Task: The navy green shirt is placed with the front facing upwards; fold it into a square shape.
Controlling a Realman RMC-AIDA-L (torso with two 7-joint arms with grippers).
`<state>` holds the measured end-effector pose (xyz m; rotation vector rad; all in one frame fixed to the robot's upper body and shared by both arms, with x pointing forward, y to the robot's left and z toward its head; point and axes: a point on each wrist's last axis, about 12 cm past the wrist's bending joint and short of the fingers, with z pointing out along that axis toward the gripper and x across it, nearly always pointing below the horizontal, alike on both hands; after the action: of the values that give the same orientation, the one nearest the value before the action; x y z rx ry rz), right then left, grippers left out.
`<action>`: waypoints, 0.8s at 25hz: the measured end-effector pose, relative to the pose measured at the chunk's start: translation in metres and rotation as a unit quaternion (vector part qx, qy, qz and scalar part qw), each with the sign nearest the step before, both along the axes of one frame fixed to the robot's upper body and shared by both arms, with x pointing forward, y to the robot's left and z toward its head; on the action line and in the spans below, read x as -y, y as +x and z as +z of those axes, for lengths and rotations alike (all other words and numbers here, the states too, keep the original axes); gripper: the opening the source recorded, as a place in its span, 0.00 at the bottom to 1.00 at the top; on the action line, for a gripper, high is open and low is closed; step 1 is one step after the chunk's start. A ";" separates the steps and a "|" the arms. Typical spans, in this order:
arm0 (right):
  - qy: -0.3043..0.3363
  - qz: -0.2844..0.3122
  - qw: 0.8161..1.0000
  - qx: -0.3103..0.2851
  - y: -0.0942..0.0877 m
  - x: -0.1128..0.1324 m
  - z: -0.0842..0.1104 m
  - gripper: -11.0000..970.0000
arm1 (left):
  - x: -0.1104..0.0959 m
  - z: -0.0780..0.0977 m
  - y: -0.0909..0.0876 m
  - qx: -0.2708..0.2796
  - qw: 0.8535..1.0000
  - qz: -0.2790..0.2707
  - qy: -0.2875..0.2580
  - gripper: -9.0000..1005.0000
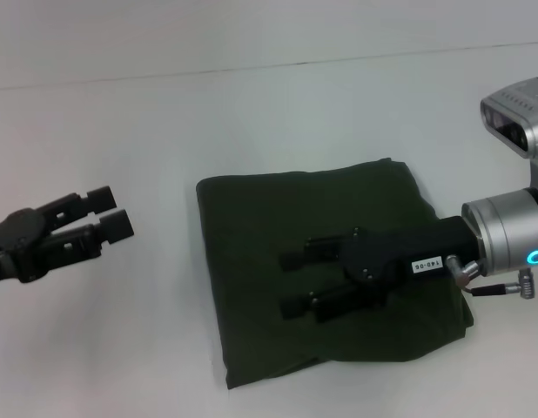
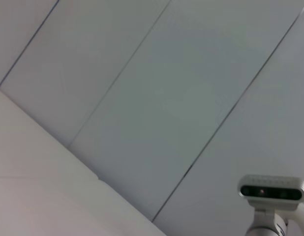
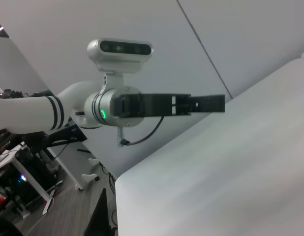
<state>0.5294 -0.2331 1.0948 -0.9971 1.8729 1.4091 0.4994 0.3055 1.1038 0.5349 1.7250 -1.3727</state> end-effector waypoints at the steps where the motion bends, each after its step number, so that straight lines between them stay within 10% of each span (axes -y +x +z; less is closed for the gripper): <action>1: 0.000 0.000 1.000 0.001 0.001 -0.001 0.000 0.95 | 0.000 -0.001 -0.001 -0.002 1.000 -0.003 0.002 0.96; 20: 0.010 -0.011 1.000 0.009 0.003 -0.004 -0.002 0.95 | -0.002 -0.007 -0.013 -0.013 1.000 -0.001 -0.001 0.96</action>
<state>0.5323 -0.2295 1.0932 -0.9719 1.8480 1.3994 0.4868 0.3080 1.0963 0.5209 1.7436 -1.3889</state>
